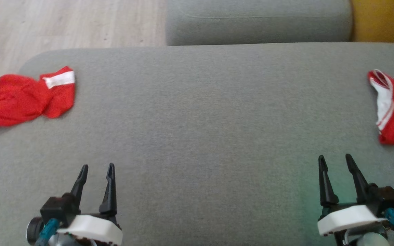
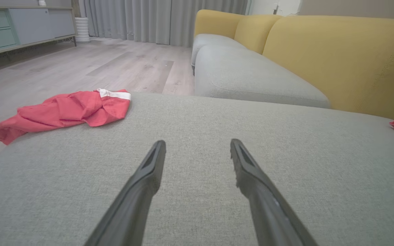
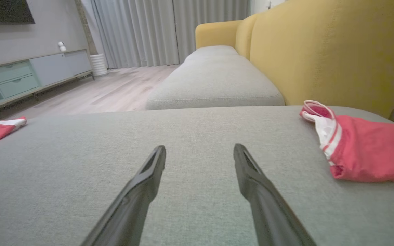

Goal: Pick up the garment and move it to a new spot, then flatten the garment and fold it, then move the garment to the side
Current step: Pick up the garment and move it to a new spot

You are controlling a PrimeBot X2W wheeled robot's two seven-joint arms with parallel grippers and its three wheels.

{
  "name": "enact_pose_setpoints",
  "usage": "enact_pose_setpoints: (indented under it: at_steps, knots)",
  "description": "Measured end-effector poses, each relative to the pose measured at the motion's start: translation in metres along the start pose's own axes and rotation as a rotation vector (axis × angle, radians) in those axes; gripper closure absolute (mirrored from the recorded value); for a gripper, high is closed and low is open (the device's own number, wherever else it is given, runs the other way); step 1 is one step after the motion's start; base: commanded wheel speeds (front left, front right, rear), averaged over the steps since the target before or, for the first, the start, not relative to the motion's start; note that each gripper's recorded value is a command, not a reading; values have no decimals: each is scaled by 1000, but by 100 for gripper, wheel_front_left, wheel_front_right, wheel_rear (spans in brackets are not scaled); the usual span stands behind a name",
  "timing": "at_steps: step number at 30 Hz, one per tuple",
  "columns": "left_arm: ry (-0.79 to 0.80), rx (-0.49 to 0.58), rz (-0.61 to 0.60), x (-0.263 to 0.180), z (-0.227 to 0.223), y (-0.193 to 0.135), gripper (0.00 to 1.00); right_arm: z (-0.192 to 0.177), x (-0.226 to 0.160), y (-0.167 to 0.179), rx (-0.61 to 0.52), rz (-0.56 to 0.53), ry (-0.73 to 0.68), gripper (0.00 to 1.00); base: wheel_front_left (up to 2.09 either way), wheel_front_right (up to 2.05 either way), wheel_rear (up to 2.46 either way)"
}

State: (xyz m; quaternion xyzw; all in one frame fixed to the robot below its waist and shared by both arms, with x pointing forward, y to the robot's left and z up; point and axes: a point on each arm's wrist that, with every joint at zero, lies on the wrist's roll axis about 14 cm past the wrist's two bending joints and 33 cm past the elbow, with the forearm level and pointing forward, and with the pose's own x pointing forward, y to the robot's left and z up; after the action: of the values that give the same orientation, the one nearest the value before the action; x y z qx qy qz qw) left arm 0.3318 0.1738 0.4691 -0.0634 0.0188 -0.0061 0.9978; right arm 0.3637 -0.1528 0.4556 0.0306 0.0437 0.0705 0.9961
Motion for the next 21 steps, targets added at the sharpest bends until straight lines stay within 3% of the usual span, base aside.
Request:
enact_pose_setpoints:
  at_steps: [15, 21]
  knots:
    - [-49, -23, 270, -57, 12, 68, 0, -9, 31, 105, -16, 326, 35, 0, 0, 0, 0]
    - [-61, -36, 361, -78, 14, 87, 0, -15, 36, 132, -27, 410, 54, 0, 0, 0, 0]
